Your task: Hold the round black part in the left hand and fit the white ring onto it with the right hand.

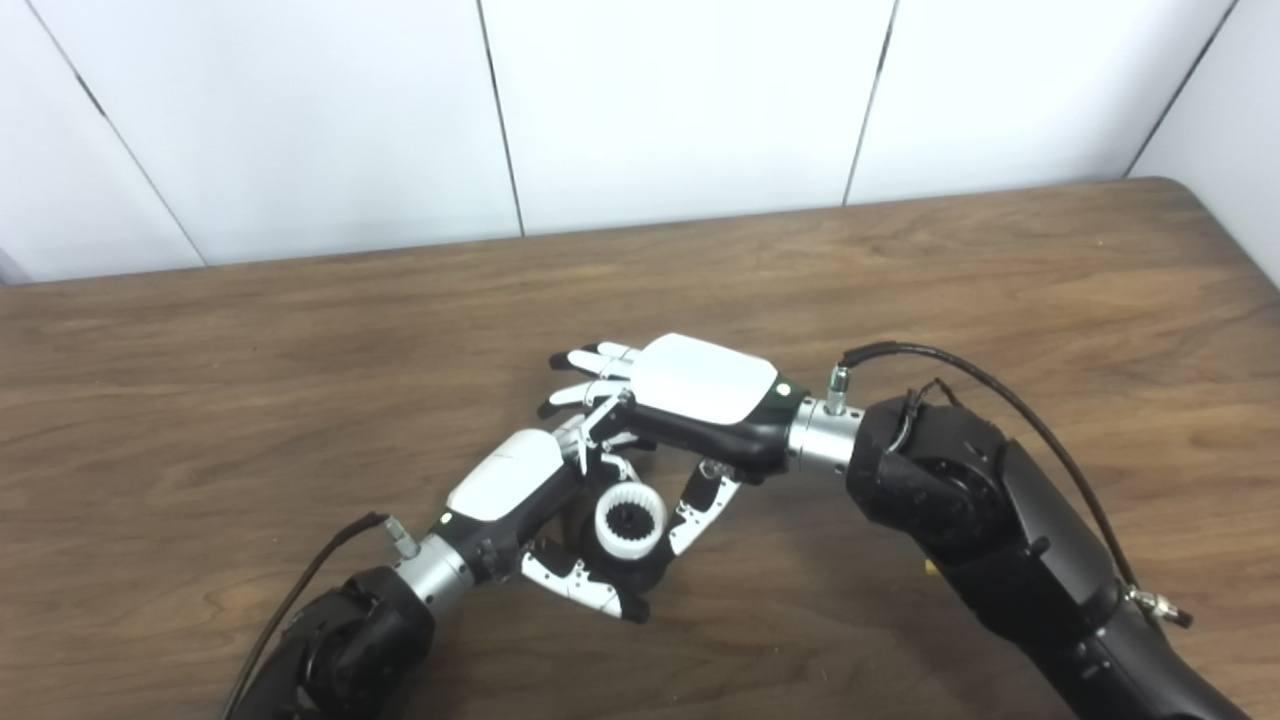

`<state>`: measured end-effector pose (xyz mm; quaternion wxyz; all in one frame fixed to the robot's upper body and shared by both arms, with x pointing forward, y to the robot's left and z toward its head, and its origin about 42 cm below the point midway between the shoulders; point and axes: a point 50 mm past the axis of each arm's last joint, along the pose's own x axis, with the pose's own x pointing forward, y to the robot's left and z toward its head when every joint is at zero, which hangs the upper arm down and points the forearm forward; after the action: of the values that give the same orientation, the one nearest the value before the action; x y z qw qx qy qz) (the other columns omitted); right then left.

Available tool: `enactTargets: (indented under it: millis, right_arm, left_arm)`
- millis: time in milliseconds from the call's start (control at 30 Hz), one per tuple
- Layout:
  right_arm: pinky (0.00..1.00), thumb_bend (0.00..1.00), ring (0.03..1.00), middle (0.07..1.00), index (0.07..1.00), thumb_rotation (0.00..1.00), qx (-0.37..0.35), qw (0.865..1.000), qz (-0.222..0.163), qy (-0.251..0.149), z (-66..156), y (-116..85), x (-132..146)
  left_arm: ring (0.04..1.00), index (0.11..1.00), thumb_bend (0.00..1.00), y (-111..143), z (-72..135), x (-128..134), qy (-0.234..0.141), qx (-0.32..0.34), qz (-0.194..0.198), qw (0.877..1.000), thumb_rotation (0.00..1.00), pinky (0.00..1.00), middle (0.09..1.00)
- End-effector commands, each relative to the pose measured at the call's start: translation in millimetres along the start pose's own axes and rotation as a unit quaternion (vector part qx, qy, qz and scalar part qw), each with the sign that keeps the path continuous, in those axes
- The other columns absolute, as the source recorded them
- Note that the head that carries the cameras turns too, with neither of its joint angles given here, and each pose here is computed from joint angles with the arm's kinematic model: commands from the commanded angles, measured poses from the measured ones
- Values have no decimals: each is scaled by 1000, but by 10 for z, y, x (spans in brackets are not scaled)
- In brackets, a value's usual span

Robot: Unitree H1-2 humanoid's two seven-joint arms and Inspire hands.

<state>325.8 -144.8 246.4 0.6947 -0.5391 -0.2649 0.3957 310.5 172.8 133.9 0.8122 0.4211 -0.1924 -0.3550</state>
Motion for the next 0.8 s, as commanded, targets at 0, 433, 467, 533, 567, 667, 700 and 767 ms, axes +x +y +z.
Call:
enactTargets:
  millis: [0,433,467,533,567,667,700,767]
  right_arm:
    - [1000,526,1000,881,482,137,-17,999,-22,-16,20,-114,17]
    - [1000,526,1000,879,482,137,-16,1000,-11,-14,-26,-4,55]
    - [1000,526,1000,879,482,137,-16,1000,-10,-15,-22,6,58]
    - [1000,526,1000,881,482,136,-15,1000,-7,-14,-19,24,63]
    - [1000,526,1000,882,482,136,-14,1000,-6,-14,-21,32,65]
    - [1000,526,1000,887,482,135,-11,1000,-7,-13,-38,50,70]
    - [1000,526,1000,888,482,135,-10,1000,-6,-12,-44,53,71]
    - [1000,526,1000,889,482,136,-10,1000,-6,-12,-49,57,72]
  left_arm:
    - [1000,482,525,174,114,66,-26,18,26,999,56,1000,880]
    - [1000,482,525,163,132,59,-23,13,21,999,57,1000,874]
    - [1000,482,525,163,134,62,-23,12,21,999,57,1000,873]
    - [1000,482,525,161,134,66,-25,11,21,999,57,1000,870]
    - [1000,483,525,162,134,68,-26,10,21,999,57,1000,869]
    - [1000,483,525,164,126,66,-27,11,22,999,57,1000,867]
    - [1000,483,525,166,126,66,-27,11,22,999,57,1000,866]
    - [1000,483,525,169,127,65,-24,9,19,999,57,1000,867]
